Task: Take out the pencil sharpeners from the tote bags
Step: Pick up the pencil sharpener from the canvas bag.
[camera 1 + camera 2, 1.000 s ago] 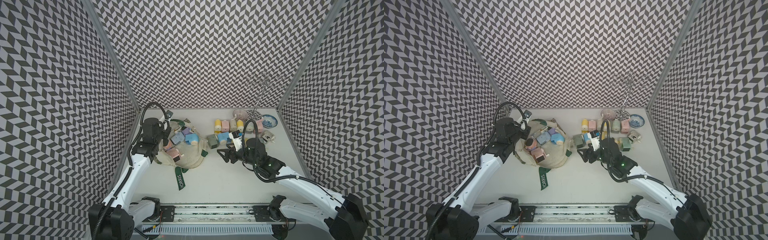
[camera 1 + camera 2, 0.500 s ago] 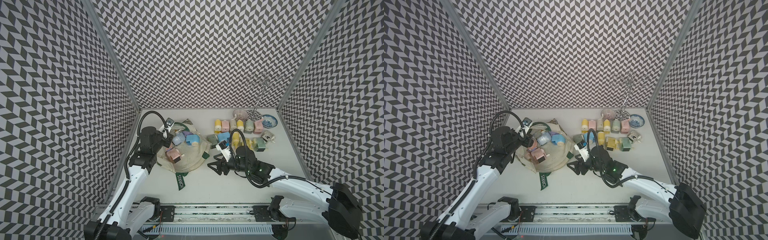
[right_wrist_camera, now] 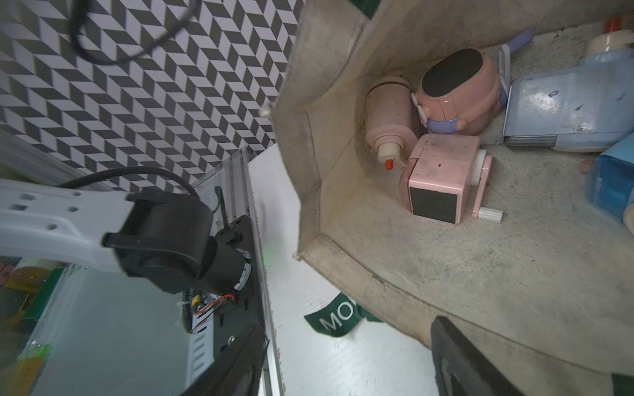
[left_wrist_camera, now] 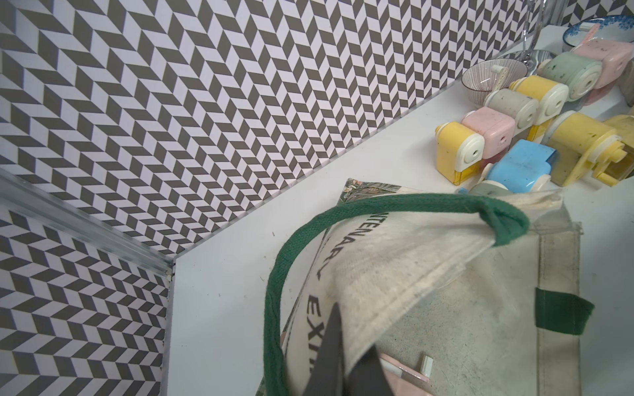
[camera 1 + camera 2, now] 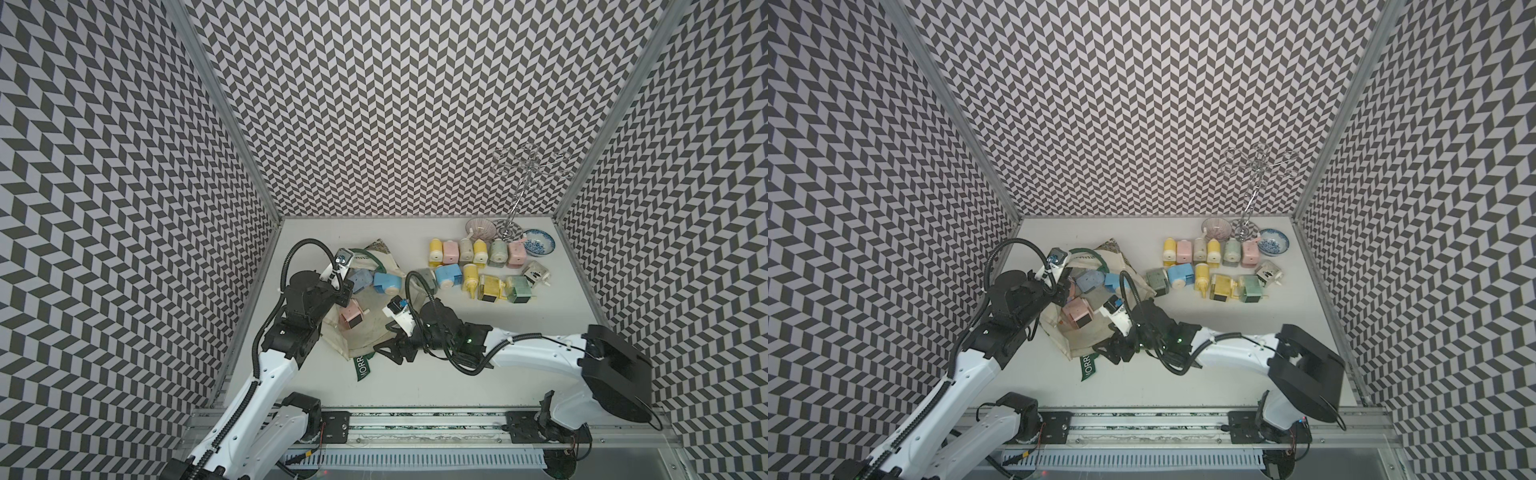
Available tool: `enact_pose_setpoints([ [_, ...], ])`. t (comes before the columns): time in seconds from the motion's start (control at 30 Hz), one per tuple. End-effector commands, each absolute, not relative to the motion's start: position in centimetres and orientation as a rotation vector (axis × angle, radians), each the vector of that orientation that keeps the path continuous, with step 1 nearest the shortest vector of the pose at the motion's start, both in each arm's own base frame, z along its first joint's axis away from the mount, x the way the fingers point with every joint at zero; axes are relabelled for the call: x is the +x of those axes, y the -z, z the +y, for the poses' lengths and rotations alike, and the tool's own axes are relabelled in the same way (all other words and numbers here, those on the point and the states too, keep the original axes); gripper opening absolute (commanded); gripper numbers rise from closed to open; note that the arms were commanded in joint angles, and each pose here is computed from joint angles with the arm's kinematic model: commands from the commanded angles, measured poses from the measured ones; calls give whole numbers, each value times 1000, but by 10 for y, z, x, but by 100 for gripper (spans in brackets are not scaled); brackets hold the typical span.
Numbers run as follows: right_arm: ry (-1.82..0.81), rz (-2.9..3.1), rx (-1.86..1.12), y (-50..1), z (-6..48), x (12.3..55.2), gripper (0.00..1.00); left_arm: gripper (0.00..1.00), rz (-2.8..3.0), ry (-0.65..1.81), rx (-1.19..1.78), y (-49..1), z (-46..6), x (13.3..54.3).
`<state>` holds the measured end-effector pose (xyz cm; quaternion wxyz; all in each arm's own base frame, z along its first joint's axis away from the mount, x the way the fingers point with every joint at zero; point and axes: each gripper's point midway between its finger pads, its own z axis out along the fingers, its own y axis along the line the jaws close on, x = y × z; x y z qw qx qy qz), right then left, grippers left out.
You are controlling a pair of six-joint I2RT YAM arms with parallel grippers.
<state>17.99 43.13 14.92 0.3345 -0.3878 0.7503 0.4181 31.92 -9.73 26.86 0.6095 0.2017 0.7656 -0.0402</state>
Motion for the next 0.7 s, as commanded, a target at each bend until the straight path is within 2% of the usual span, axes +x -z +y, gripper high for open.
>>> enact_pose_setpoints([
  [0.0, -1073, 1927, -885, -144, 458, 199, 82, 0, 1681, 75, 377, -296, -89, 319],
  [0.13, -971, 1938, -859, -116, 480, 217, 90, 0, 1679, 78, 380, -296, -90, 319],
  [0.43, -791, 1885, -845, -88, 509, 255, 99, 0, 1697, 87, 402, -291, -95, 321],
  [0.67, -747, 1823, -807, -82, 530, 276, 99, 0, 1691, 83, 404, -293, -94, 320],
])
